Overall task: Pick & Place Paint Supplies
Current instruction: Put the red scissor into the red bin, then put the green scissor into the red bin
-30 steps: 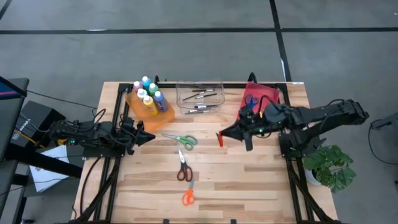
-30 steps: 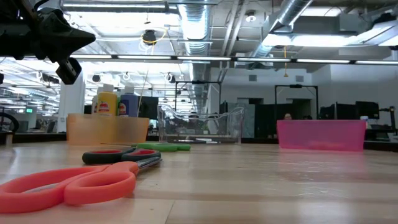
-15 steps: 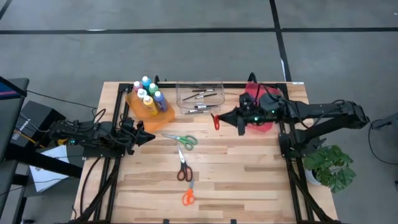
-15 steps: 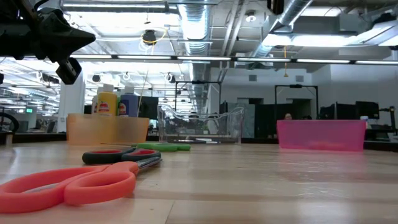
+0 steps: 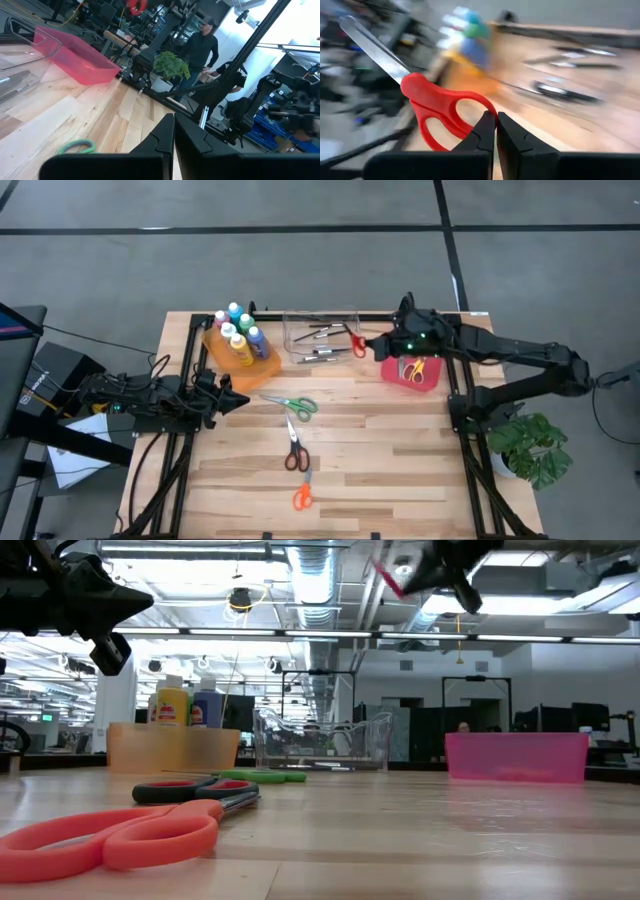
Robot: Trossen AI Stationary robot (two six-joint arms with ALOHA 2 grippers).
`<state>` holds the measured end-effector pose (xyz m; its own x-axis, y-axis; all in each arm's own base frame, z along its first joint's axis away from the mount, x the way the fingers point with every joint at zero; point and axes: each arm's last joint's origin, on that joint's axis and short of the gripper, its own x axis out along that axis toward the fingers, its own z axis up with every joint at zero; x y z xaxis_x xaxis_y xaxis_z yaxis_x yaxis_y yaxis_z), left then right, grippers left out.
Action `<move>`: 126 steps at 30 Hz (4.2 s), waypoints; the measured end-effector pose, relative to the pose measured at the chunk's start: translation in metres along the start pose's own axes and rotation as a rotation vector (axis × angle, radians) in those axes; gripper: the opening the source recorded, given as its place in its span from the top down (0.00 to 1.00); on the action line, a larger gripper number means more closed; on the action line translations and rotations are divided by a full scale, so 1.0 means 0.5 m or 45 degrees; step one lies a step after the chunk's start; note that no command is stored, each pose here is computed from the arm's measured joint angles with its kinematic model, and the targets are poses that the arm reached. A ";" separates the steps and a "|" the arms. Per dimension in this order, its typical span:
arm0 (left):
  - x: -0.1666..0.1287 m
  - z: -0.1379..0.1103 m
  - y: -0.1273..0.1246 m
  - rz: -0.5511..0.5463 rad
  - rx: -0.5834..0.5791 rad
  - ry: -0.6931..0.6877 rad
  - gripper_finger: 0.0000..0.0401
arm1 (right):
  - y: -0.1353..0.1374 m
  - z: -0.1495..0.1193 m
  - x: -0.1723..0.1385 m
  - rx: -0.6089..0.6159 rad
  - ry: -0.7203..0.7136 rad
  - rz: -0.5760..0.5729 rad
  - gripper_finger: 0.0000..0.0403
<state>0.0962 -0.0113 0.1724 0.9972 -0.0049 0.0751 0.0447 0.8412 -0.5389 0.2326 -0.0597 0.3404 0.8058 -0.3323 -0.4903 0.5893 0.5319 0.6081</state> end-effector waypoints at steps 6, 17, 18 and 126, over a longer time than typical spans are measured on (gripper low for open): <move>0.000 0.000 0.000 0.000 0.000 0.000 0.99 | -0.076 -0.014 -0.008 0.048 0.178 -0.431 1.00; 0.000 0.000 0.000 0.000 0.000 0.000 0.99 | -0.181 -0.031 -0.040 0.199 0.310 -1.028 1.00; 0.000 0.000 0.000 0.000 0.000 0.000 0.99 | -0.193 -0.034 -0.037 0.228 0.307 -1.055 1.00; 0.000 0.000 0.000 -0.001 0.000 0.000 0.99 | 0.080 -0.274 0.582 -0.718 1.008 -0.500 0.96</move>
<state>0.0963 -0.0114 0.1724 0.9972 -0.0054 0.0752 0.0452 0.8412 -0.5388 0.4823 -0.0284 0.1364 0.1752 -0.0634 -0.9825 0.5242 0.8507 0.0386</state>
